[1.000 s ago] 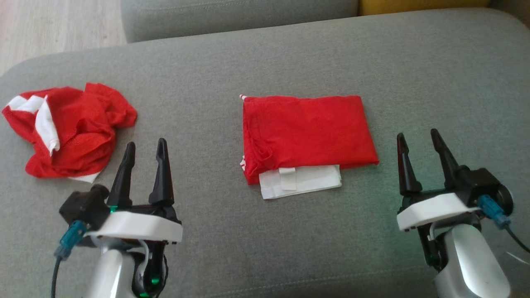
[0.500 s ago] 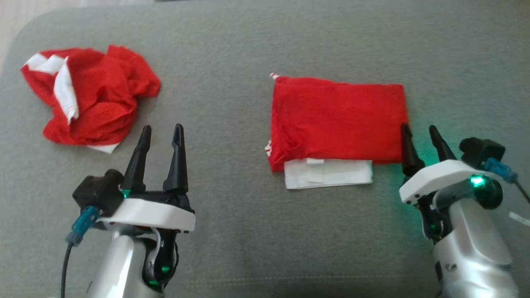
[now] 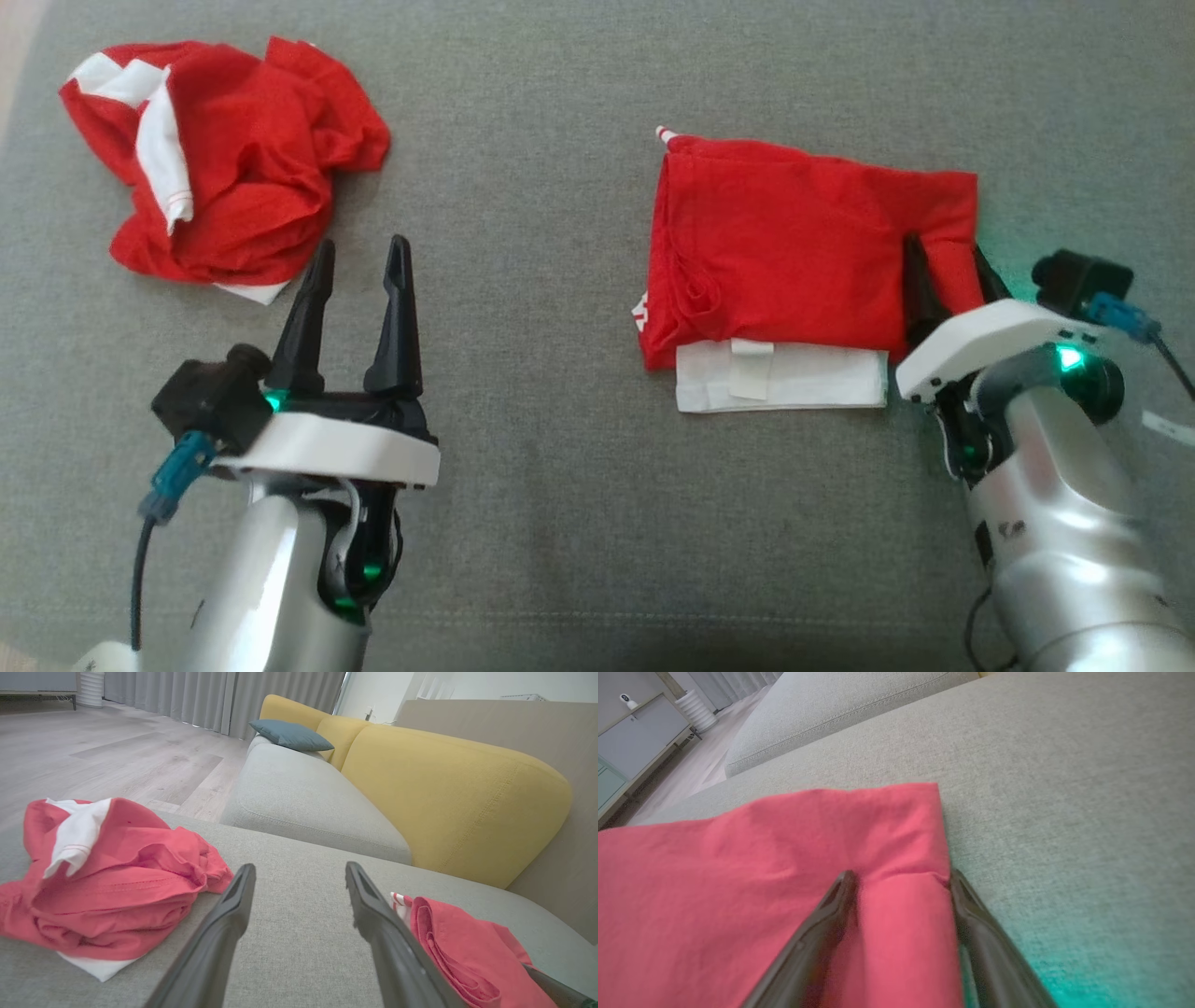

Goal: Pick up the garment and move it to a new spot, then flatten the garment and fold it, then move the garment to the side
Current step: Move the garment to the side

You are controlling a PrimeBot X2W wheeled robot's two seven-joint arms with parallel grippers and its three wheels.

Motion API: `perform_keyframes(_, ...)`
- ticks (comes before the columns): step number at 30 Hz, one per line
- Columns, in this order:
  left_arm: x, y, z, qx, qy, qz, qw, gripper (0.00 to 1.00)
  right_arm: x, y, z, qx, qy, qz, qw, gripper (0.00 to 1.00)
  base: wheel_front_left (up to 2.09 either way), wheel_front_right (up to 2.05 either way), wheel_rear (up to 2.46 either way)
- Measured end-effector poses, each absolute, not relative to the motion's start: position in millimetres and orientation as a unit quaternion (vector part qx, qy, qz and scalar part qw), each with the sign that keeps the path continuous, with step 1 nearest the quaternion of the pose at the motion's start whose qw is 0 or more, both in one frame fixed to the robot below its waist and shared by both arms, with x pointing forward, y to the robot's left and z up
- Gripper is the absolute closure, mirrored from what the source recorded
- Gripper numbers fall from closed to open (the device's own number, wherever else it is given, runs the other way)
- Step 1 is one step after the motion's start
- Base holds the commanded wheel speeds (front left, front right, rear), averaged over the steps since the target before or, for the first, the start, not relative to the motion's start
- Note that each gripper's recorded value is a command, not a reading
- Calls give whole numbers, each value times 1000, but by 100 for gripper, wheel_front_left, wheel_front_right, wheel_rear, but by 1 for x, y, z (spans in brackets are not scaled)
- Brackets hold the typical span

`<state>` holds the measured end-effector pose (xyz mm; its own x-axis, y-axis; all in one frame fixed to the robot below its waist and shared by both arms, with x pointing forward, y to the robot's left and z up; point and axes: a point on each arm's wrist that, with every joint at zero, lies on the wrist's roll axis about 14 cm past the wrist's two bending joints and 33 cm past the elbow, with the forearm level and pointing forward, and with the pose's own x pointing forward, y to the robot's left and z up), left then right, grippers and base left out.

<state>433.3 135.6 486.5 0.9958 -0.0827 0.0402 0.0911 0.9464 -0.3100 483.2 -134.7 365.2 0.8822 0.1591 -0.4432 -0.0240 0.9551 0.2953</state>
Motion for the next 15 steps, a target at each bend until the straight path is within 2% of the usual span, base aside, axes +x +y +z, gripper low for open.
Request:
perform_keyframes(1, 434, 135, 486, -158, -13, -45, 986, 0, 484, -135, 366, 140, 236, 49, 960, 100, 0, 0, 0)
perform_keyframes(8, 439, 121, 492, -160, -20, -64, 985, 0, 476, -152, 374, 65, 217, 60, 972, 100, 0, 0, 0)
perform_keyframes(15, 448, 99, 494, -167, -24, -96, 981, 0, 489, -242, 416, -86, 174, 31, 981, 100, 0, 0, 0)
